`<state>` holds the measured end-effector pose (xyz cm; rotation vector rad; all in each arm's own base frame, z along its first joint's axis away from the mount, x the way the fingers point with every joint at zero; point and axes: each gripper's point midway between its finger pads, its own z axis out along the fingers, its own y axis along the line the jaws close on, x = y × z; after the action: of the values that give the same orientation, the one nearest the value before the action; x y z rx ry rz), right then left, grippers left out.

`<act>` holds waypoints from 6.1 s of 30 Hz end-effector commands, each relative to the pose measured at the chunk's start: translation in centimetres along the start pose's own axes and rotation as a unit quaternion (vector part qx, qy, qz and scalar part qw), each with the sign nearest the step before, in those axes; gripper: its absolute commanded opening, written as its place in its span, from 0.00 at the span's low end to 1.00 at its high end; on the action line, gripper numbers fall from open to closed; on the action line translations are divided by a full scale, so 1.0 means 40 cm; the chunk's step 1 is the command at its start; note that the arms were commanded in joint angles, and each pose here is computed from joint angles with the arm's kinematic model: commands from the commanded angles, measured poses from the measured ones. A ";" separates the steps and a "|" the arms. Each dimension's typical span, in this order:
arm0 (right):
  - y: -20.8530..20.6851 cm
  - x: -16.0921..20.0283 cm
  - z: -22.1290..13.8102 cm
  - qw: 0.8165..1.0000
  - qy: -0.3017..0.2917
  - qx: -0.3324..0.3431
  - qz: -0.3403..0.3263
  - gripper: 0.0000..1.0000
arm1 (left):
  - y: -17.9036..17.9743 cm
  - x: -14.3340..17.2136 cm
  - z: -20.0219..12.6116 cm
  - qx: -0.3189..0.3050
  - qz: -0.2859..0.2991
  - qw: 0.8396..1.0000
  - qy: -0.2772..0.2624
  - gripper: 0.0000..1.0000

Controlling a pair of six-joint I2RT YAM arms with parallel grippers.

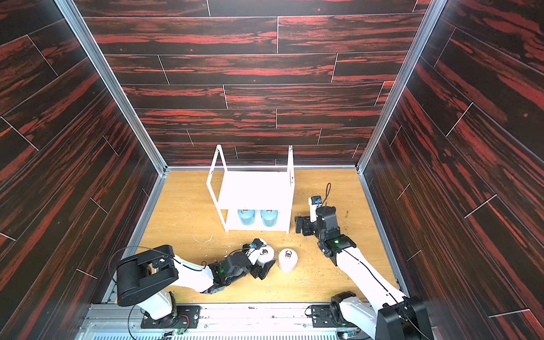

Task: Remove the tea canisters from the shelf
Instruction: Place the tea canister at the center of the board, then pick up the tea canister from the shelf.

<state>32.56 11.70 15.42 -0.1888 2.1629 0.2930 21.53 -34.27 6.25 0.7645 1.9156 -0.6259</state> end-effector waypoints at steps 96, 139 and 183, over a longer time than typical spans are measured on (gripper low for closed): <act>-0.011 0.013 -0.002 1.000 0.000 -0.010 0.006 0.98 | 0.135 -0.086 0.013 0.082 0.007 0.994 0.069 0.93; -0.017 0.033 0.025 1.000 0.019 -0.007 0.005 0.98 | 0.269 -0.194 0.126 -0.058 -0.001 0.993 -0.098 0.98; -0.014 0.041 0.041 0.999 0.031 -0.013 0.004 0.98 | 0.316 -0.194 0.207 -0.100 0.014 0.983 -0.155 1.00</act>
<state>32.77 11.57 12.90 -0.1975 2.2284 0.3218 37.58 -33.10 6.97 0.5505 1.6987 -0.4980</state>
